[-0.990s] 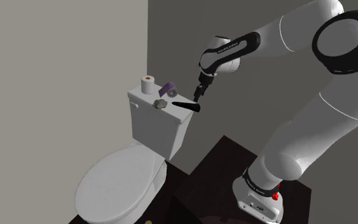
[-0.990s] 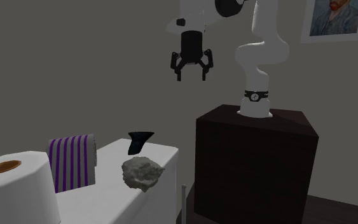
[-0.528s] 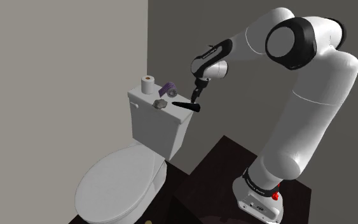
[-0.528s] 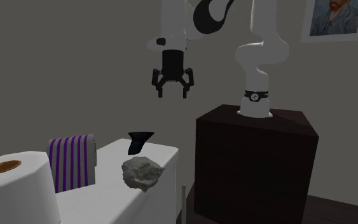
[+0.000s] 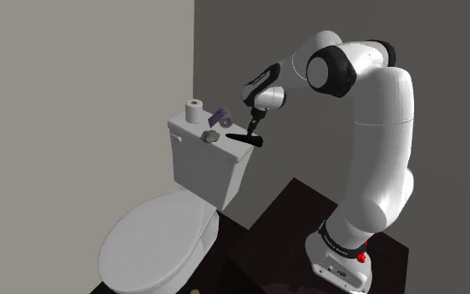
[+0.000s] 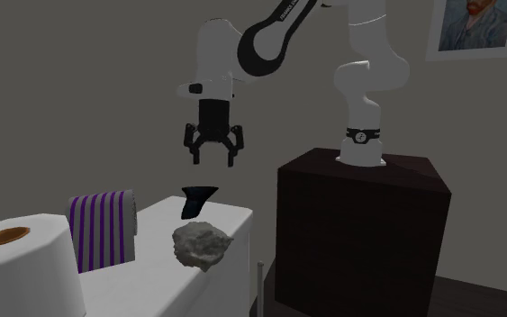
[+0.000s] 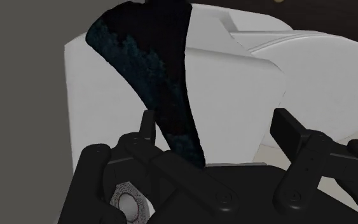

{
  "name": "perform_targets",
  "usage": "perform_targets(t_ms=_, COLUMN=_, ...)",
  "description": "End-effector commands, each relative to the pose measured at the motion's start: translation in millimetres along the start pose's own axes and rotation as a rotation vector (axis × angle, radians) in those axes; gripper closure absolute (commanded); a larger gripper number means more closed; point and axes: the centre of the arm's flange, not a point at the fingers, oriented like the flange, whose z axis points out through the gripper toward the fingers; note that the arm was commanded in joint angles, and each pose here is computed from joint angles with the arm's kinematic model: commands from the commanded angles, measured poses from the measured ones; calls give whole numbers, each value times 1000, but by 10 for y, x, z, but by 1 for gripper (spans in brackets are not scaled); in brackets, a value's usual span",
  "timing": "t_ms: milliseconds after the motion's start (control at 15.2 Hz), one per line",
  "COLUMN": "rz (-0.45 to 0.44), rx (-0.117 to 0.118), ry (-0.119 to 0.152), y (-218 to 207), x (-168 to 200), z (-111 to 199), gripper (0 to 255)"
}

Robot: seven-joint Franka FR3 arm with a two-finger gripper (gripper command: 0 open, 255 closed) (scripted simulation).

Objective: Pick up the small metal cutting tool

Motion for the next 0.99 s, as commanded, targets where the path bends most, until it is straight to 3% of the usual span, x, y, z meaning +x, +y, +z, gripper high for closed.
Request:
perform_targets(t_ms=0, rz=-18, rx=-3, ry=3, y=165, x=72, z=209, gripper=0)
perform_targets(t_ms=198, rz=-41, rx=-9, ry=6, y=394, x=184, z=452, gripper=0)
perform_targets(t_ms=792, rz=-41, rx=-9, ry=6, y=387, x=142, z=850, gripper=0)
perform_targets(t_ms=858, rz=-41, rx=-9, ry=6, y=383, x=151, z=856, gripper=255)
perform_targets(t_ms=924, rz=-41, rx=-9, ry=6, y=385, x=146, z=857, gripper=255)
